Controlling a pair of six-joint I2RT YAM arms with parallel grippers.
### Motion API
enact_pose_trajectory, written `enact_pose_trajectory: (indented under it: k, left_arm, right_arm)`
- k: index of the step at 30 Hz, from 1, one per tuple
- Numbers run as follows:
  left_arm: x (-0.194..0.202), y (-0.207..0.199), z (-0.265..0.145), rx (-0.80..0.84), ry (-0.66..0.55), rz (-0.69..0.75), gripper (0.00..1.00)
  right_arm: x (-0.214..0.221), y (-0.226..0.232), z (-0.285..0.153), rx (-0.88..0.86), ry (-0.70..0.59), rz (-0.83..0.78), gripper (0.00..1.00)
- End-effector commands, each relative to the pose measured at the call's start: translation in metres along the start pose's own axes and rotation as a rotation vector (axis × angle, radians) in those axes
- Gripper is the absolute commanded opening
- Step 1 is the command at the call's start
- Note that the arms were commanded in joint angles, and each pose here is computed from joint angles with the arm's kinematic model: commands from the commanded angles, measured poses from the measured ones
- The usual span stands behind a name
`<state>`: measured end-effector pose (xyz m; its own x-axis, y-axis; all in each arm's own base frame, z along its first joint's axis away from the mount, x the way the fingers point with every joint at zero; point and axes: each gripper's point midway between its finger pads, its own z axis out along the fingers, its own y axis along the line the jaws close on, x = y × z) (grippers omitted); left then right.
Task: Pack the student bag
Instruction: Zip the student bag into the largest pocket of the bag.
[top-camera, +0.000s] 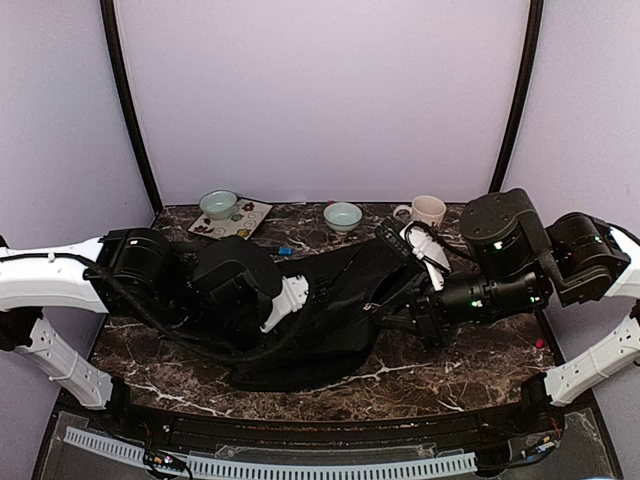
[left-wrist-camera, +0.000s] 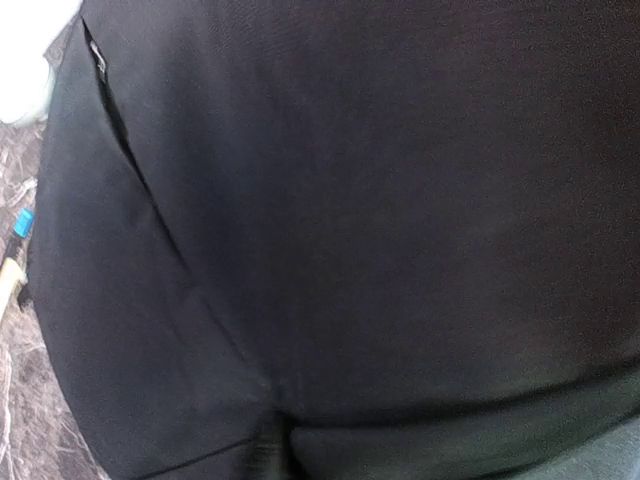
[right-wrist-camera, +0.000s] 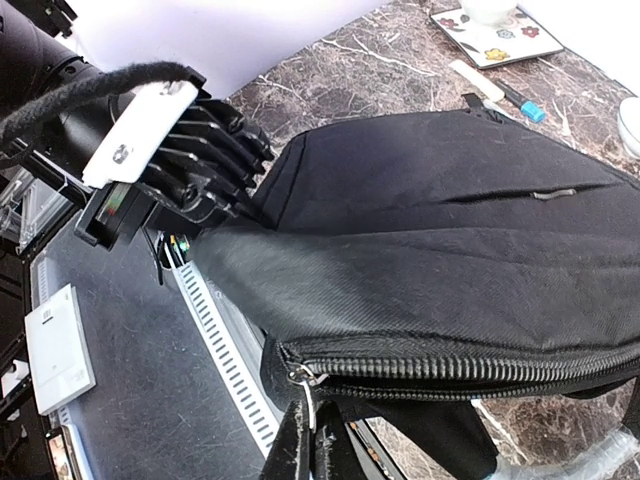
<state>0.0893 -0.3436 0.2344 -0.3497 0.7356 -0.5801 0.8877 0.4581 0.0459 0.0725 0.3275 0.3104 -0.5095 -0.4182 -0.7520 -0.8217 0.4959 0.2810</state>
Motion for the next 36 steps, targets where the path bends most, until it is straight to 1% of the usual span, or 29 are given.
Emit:
enact_pose_trajectory:
  k: [1,6,9,12,17,21,23,26,29,31,33,34,35,36]
  left_arm:
    - [0.003,0.008,-0.003,-0.043,-0.015,0.02,0.0]
    - [0.03,0.002,0.002,-0.005,0.084,0.083,0.0]
    - [0.043,0.005,-0.001,-0.01,0.118,0.097,0.0]
    - [0.049,0.005,-0.005,0.001,0.143,0.113,0.0]
    - [0.065,-0.008,-0.008,0.056,0.228,0.176,0.0]
    - [0.078,-0.009,-0.014,0.06,0.267,0.22,0.0]
    - [0.08,-0.009,-0.02,0.067,0.252,0.219,0.0]
    - [0.077,-0.009,-0.032,0.079,0.2,0.19,0.0]
    - [0.081,-0.009,-0.038,0.086,0.177,0.158,0.0]
    - [0.082,-0.007,-0.039,0.076,0.177,0.147,0.0]
    - [0.075,-0.005,-0.042,0.061,0.156,0.129,0.05]
    - [0.067,-0.006,-0.045,0.059,0.131,0.113,0.11]
    - [0.058,-0.007,-0.049,0.063,0.101,0.099,0.21]
    - [0.05,-0.007,-0.054,0.065,0.071,0.081,0.33]
  right_arm:
    - [-0.055,0.015,-0.037,-0.074,-0.213,0.053,0.0]
    - [-0.056,-0.01,-0.068,0.019,-0.269,0.112,0.0]
    - [-0.05,-0.027,-0.086,0.062,-0.297,0.146,0.0]
    - [-0.044,-0.035,-0.093,0.081,-0.3,0.174,0.0]
    - [-0.038,-0.045,-0.083,0.15,-0.275,0.157,0.0]
    - [-0.033,-0.061,-0.071,0.205,-0.252,0.145,0.0]
    - [-0.026,-0.075,-0.063,0.229,-0.23,0.163,0.0]
    - [-0.012,-0.095,-0.044,0.238,-0.204,0.185,0.0]
    - [-0.018,-0.096,-0.028,0.191,-0.196,0.188,0.0]
    - [-0.026,-0.085,-0.018,0.133,-0.191,0.175,0.0]
    - [-0.037,-0.071,-0.013,0.059,-0.202,0.169,0.0]
    - [-0.041,-0.063,-0.011,0.019,-0.202,0.168,0.0]
    - [-0.044,-0.056,-0.01,-0.019,-0.201,0.168,0.0]
    - [-0.047,-0.049,-0.009,-0.053,-0.196,0.169,0.0]
